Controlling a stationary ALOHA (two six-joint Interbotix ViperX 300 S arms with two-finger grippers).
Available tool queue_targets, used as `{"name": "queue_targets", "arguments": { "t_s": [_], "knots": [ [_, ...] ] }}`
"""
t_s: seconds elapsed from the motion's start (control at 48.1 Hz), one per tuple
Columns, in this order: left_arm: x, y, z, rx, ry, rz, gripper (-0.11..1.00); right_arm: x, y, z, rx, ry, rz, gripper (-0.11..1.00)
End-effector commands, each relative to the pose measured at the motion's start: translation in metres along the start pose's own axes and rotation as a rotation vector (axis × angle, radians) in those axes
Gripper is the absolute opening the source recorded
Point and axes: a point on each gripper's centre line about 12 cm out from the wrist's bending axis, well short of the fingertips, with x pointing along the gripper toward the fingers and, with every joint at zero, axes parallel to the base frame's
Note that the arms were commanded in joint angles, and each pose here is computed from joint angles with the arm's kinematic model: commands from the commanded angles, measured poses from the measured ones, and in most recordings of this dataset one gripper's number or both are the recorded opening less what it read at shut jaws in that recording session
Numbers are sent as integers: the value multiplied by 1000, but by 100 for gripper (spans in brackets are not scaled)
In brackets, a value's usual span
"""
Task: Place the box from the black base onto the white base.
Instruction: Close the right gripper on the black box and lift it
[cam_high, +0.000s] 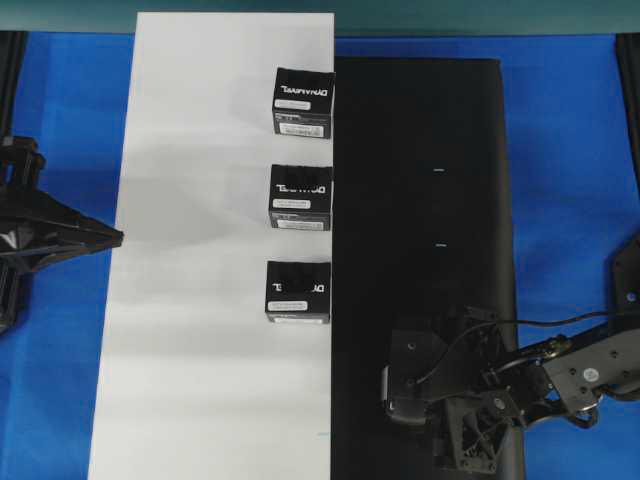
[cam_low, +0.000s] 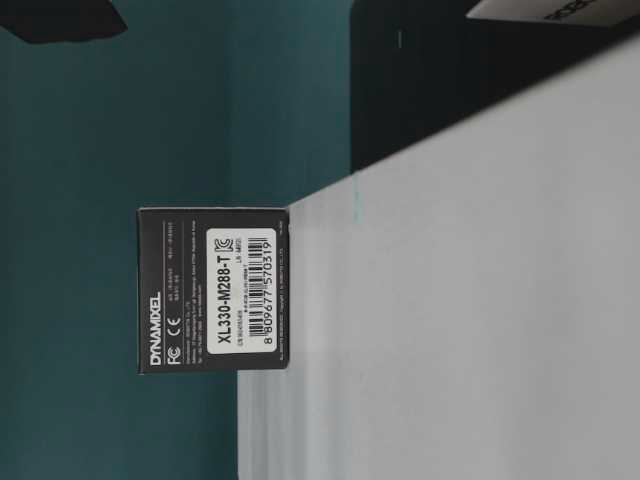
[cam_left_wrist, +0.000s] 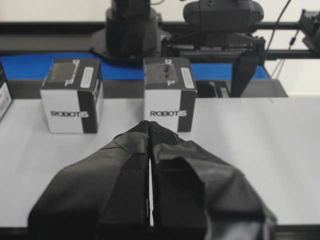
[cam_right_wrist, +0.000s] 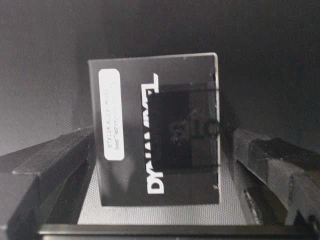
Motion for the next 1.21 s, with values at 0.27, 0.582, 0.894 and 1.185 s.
{"name": "queue_targets", "arguments": {
  "t_s": [0.27, 0.582, 0.894, 1.185],
  "knots": [
    [1, 0, 10, 3, -25, -2, -3, 7, -4, -4, 6, -33, 30, 100],
    [1, 0, 10, 3, -23, -2, -3, 5, -4, 2, 26, -90, 73, 99],
    [2, 0, 9, 2, -20, -2, -3, 2, -2, 2, 38, -113, 99, 81],
    [1, 0, 9, 3, -21, -2, -3, -6, -2, 4, 40, -125, 102, 65]
  ]
}}
